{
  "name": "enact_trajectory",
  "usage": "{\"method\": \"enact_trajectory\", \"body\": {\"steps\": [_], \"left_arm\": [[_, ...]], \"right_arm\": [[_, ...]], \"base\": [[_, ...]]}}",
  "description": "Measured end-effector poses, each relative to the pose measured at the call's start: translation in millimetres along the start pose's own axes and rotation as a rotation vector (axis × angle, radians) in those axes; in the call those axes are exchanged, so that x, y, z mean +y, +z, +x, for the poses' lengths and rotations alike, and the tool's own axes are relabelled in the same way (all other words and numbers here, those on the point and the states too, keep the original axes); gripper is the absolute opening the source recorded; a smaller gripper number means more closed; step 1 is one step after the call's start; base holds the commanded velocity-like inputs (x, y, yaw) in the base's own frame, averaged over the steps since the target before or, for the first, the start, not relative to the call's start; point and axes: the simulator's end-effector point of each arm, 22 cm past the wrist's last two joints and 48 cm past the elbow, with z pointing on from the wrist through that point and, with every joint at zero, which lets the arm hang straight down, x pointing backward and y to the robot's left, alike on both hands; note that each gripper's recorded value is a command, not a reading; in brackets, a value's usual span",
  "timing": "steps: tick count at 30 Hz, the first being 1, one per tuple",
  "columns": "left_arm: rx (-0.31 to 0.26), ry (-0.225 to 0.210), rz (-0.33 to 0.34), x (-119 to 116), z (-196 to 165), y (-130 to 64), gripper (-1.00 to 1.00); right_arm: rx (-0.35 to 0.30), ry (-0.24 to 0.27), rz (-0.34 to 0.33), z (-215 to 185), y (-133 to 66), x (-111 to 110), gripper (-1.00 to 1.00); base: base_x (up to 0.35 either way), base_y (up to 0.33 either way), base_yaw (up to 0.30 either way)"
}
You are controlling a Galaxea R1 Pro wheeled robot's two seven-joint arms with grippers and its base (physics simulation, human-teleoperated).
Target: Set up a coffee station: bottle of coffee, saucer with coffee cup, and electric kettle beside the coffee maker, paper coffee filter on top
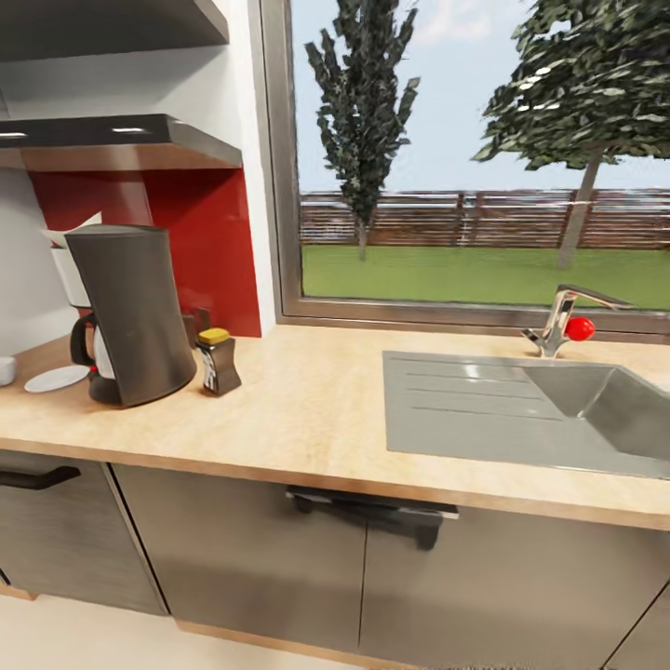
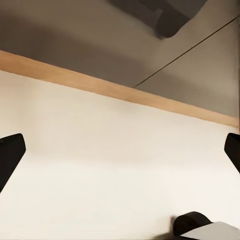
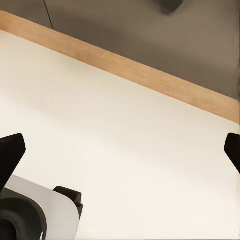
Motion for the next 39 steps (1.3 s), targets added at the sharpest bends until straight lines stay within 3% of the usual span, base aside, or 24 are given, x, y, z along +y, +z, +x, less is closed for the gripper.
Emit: {"method": "enact_trajectory", "body": {"steps": [39], "left_arm": [[0.001, 0.0, -0.001, 0.0, 0.5, 0.0, 1.0]], "right_arm": [[0.0, 0.0, 0.0, -0.2, 0.1, 0.0, 1.0]], "base": [[0.0, 0.0, -0.28]]}}
